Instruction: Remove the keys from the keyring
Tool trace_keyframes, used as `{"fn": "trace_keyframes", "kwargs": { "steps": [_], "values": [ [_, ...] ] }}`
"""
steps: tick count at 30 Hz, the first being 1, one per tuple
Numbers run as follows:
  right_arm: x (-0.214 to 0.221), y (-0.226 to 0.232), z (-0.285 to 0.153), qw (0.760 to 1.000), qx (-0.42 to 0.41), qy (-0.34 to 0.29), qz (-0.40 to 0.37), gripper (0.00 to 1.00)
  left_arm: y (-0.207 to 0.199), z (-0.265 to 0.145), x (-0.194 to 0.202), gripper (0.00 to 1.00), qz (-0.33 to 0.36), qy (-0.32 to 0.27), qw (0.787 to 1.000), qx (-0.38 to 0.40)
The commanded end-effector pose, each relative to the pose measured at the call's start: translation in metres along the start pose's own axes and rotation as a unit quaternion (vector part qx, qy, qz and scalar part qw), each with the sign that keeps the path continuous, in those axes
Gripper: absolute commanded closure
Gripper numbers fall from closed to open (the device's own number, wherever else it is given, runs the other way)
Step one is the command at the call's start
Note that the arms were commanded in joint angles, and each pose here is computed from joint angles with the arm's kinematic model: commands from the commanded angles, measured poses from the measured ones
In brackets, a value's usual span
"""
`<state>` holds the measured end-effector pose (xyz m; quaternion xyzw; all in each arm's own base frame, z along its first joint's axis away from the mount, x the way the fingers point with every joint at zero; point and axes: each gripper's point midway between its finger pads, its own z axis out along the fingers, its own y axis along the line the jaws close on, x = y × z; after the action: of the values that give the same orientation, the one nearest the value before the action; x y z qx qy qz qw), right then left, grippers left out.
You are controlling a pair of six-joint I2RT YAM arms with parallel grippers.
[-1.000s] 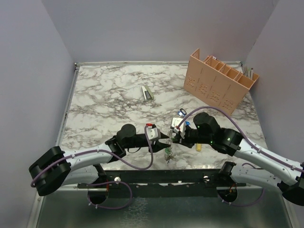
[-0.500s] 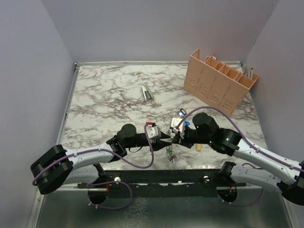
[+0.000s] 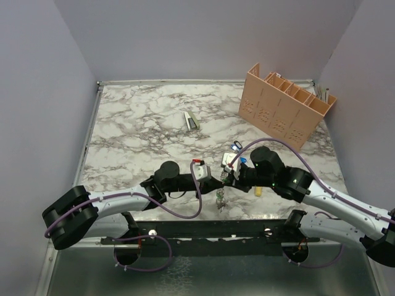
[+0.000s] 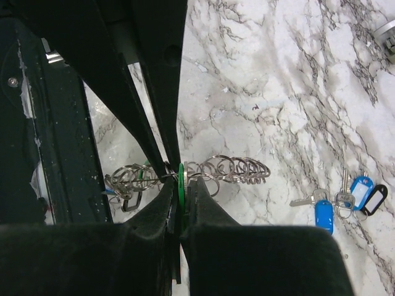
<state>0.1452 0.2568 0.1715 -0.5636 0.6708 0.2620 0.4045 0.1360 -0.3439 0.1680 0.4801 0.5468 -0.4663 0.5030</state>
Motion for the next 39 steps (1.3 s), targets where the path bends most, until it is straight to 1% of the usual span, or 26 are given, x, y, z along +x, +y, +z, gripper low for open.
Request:
{"fn": "trace_keyframes", "kwargs": {
  "steps": [1, 5, 13, 23, 34, 39],
  "values": [
    [-0.011, -0.006, -0.002, 0.999, 0.023, -0.03, 0.0, 0.99, 0.002, 0.0, -0.014, 1.0, 0.029, -0.02, 0.999, -0.002],
    [-0.007, -0.015, -0.006, 0.998, 0.058, -0.037, 0.009, 0.99, -0.001, -0.009, -0.009, 1.0, 0.051, -0.021, 0.998, -0.002],
    [0.003, -0.015, -0.003, 0.996, 0.07, -0.046, 0.013, 0.99, -0.014, -0.023, -0.013, 1.0, 0.068, -0.037, 0.997, 0.029],
    [0.001, 0.004, 0.015, 0.997, 0.009, -0.077, 0.016, 0.99, -0.024, -0.021, -0.015, 1.0, 0.063, -0.037, 0.995, 0.066],
    [0.004, 0.002, 0.019, 0.996, 0.016, -0.081, 0.015, 0.99, -0.03, -0.023, -0.019, 1.0, 0.066, -0.044, 0.994, 0.079],
    [0.009, 0.003, 0.024, 0.998, 0.009, -0.067, 0.021, 0.99, -0.032, -0.024, -0.023, 1.0, 0.069, -0.051, 0.993, 0.085]
  ]
}}
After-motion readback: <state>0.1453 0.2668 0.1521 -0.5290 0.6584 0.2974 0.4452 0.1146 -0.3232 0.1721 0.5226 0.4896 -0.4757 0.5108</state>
